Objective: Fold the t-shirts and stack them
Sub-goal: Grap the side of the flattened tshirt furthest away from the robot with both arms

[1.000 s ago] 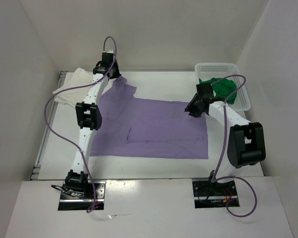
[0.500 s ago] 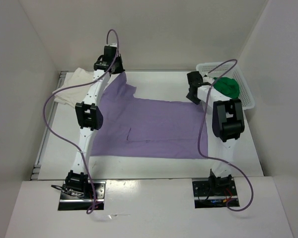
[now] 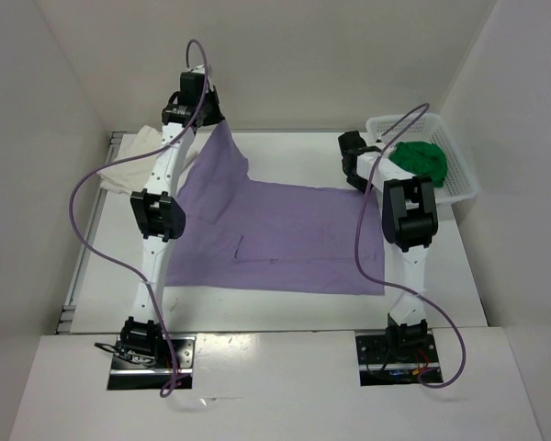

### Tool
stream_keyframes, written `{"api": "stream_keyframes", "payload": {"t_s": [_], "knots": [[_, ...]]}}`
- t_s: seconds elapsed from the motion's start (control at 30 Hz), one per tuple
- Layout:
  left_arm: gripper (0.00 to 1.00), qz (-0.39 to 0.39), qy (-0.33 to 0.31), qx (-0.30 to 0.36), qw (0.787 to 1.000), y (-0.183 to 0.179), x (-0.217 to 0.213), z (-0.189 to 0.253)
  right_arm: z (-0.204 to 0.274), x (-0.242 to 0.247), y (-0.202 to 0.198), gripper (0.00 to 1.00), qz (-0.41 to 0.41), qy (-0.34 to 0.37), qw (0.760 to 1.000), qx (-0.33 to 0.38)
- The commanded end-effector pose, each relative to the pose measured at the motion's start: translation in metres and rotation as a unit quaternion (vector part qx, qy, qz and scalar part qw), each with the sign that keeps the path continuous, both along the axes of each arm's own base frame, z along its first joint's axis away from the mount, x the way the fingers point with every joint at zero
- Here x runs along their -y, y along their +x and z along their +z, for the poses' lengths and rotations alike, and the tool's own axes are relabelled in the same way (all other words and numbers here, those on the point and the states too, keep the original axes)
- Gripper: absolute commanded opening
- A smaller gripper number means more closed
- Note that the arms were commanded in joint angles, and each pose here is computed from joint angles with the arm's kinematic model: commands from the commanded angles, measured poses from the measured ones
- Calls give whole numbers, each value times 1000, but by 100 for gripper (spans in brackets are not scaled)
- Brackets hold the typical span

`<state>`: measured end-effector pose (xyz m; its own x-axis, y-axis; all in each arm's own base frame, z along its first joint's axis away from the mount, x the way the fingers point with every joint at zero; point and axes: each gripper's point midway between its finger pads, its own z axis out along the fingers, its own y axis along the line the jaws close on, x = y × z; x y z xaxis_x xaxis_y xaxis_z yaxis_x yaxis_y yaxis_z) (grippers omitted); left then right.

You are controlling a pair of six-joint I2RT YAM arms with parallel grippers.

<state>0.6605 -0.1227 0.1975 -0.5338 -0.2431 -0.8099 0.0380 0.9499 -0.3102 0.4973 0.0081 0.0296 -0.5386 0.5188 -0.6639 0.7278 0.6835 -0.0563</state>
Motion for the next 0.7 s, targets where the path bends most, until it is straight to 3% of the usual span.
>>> {"api": "stream_keyframes", "payload": {"t_s": [0.0,0.4,0.5,0.6,0.67], "knots": [[0,-5,-14,26,1000,-1,1,28,23,11,-9,43,-32,-40,999,19],[0,-8,-21,34,999,-1,4,36,-5,13,-14,43,-31,-54,997,-35],[0,-4,-19,34,999,-1,2,36,-12,4,-7,37,-14,-33,999,-37],[0,-6,-15,36,999,-4,1,41,-13,6,-3,36,-18,-43,998,-39],[0,-6,-15,31,999,-5,1,39,-5,10,-2,44,-22,-51,998,-31]]}}
